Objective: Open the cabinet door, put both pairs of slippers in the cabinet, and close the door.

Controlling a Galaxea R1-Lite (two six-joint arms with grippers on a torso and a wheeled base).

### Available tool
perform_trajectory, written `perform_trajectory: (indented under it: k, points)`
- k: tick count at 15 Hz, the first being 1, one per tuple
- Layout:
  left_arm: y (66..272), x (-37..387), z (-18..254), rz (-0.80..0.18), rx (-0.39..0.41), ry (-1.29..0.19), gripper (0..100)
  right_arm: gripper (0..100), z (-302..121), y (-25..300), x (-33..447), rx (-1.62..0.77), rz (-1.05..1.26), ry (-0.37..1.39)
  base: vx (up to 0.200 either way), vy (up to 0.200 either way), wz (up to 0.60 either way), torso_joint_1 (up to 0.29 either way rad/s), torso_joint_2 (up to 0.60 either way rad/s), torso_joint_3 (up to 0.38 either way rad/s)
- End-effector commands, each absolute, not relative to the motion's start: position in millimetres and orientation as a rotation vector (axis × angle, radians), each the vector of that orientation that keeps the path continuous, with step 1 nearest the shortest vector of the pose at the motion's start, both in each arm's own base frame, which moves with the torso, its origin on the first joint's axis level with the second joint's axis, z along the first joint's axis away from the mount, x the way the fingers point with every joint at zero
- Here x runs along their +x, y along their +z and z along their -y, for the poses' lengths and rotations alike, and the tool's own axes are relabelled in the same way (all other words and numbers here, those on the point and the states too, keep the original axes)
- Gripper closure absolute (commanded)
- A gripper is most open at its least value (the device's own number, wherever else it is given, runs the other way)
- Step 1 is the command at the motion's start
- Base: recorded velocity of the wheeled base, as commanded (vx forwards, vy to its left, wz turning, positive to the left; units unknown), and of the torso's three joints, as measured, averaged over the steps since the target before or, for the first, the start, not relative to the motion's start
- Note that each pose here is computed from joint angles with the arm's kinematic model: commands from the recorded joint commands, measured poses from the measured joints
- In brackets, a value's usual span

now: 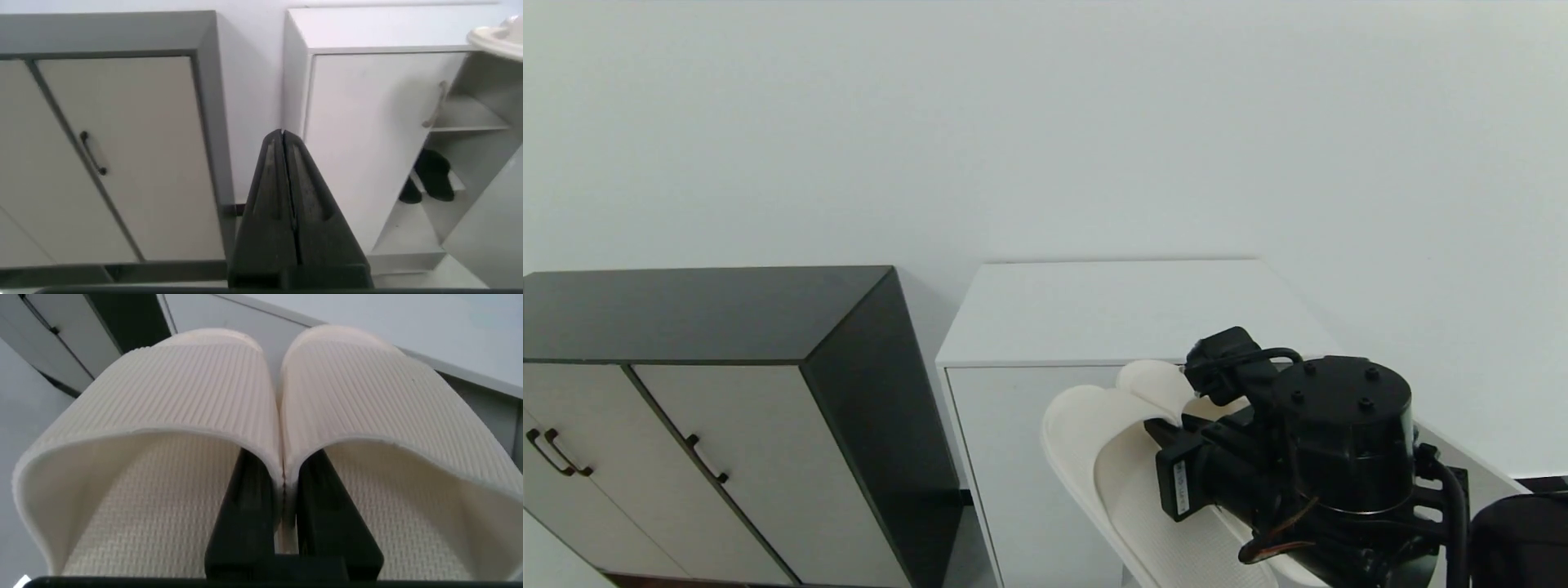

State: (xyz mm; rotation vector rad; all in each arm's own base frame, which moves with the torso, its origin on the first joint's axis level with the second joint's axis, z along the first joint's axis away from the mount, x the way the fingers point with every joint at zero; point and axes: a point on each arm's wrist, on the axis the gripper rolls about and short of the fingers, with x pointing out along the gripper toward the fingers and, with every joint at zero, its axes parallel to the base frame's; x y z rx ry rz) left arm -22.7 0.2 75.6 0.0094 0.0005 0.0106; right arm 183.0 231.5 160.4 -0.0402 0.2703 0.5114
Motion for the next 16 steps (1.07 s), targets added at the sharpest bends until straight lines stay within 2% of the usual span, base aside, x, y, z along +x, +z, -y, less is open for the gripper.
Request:
perform_trajectory:
  k: [1,7,16]
  points:
    - [76,-23,0,0.0,0.009,0.011,100,100,-232,163,177,-0.04,-0.264,0.53,0.0,-0.2,0.0,-0.002,0.0,-0.002]
    - [76,-23,0,0.0,0.009,0.011,100,100,-229,155,173,-0.064,-0.285,0.533,0.0,-0.2,0.0,0.002,0.0,0.003]
    - [76,-23,0,0.0,0.009,0.012,100,100,-225,151,174,-0.081,-0.261,0.531,0.0,0.0,0.0,0.0,0.0,0.0]
